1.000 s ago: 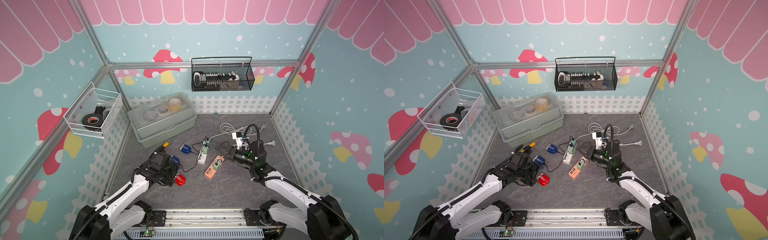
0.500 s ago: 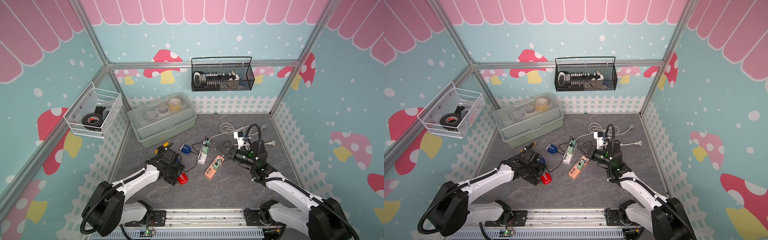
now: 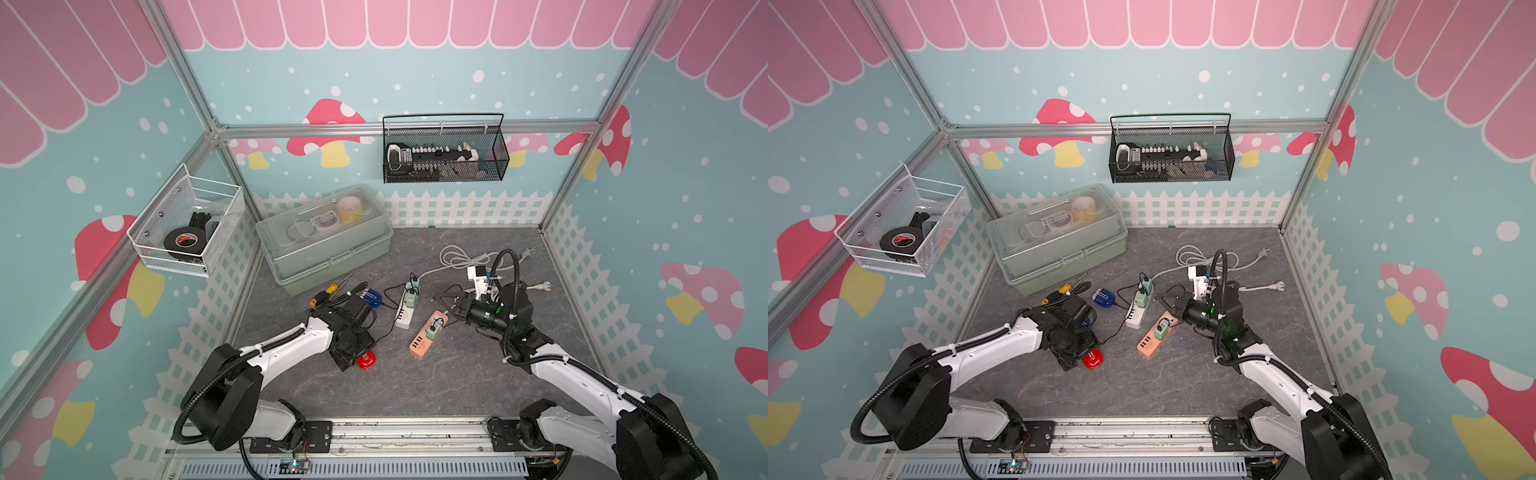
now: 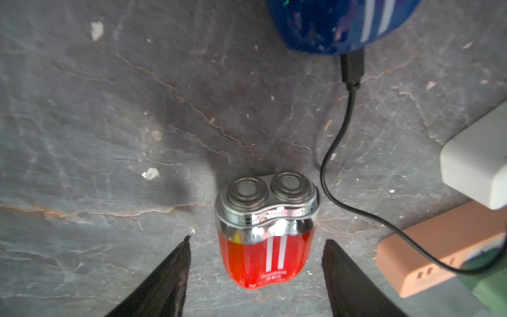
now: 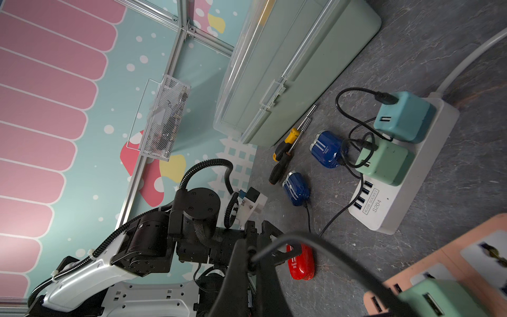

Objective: Charge the electric shaver
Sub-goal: Pick up the electric shaver from the center of the board.

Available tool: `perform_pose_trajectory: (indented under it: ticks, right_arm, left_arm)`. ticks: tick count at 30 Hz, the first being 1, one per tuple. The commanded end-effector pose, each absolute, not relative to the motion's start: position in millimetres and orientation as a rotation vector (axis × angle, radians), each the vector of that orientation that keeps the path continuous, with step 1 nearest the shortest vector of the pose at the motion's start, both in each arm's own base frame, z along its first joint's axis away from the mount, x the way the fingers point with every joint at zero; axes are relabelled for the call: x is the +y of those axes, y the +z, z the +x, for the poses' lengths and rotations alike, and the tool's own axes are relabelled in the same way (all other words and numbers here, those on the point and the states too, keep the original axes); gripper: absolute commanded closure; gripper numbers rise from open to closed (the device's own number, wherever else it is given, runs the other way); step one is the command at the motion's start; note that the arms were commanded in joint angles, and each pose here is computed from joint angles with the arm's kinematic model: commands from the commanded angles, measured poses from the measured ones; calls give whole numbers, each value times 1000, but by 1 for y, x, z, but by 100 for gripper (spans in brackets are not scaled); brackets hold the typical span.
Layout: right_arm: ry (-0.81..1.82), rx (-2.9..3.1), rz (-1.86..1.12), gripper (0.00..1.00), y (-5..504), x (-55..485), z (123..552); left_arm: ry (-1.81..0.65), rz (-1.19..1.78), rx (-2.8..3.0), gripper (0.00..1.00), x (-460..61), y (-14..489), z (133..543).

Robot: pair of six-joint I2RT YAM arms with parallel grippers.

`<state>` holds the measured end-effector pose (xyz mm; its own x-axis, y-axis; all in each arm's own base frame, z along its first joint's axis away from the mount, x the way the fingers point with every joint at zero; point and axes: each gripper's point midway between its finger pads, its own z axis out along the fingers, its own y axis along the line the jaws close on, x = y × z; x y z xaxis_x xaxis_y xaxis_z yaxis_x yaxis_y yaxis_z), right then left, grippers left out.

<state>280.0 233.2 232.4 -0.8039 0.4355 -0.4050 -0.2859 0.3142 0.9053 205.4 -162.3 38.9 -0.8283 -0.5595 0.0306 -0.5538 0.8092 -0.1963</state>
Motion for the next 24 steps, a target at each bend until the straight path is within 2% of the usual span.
perform_pose_trajectory:
  ticks: [1,6,13,24]
  right_arm:
    - [1545,1977,141,100,230,234,279]
    - [1543,1983,151,100,229,233,278]
    - [1543,1981,157,100,228,232,278]
    - [1544,1983,173,100,227,231,277]
  left_arm:
    - [-189,-791,2980,26,-159,38,207]
    - [-125,-757,2985,26,-165,31,210]
    - [-113,-851,2932,37,-157,15,207]
    - [16,-861,2969,37,-149,-3,202]
